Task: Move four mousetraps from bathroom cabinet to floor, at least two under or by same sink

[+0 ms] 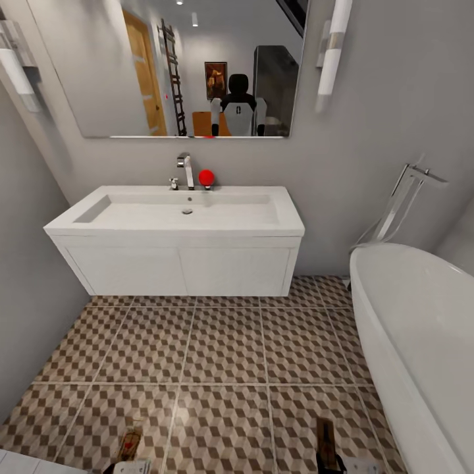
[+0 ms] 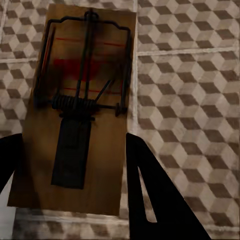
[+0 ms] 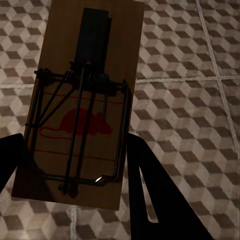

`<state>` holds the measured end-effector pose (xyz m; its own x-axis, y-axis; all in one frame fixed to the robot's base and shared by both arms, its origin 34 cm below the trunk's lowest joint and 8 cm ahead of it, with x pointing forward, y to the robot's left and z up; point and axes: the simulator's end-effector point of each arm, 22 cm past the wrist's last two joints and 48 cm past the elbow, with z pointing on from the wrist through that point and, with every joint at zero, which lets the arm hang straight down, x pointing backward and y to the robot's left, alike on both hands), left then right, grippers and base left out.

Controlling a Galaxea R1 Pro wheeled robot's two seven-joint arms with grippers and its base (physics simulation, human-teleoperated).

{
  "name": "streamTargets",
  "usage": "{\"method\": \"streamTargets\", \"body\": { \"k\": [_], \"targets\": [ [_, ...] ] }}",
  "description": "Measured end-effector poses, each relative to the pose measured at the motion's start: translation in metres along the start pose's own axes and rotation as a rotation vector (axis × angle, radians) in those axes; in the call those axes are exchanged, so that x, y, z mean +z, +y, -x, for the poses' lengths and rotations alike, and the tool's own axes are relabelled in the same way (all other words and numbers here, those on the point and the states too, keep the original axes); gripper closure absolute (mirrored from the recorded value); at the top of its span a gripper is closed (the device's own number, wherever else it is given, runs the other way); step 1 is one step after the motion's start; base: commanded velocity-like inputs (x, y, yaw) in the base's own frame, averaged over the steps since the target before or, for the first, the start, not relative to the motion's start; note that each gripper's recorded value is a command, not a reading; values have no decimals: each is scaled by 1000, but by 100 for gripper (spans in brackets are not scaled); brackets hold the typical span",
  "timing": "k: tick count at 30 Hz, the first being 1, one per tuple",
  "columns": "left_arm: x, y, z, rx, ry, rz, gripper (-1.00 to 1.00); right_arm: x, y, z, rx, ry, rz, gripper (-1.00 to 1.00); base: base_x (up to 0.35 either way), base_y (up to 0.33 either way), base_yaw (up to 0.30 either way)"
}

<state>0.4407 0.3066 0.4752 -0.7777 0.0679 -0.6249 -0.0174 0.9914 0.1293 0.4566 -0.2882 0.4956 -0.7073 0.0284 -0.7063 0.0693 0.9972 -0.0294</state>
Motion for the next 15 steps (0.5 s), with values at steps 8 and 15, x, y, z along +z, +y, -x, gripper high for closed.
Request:
{"method": "streamTargets", "body": {
  "k": [8,15],
  "targets": [
    [40,-19,65,4,168,-36,100,21,-9,36,-117,56,-40,100,0,0,0],
    [47,-33,133,12,245,-61,100,45,-8,137,-121,-2,-78,100,0,0,0]
  ]
}}
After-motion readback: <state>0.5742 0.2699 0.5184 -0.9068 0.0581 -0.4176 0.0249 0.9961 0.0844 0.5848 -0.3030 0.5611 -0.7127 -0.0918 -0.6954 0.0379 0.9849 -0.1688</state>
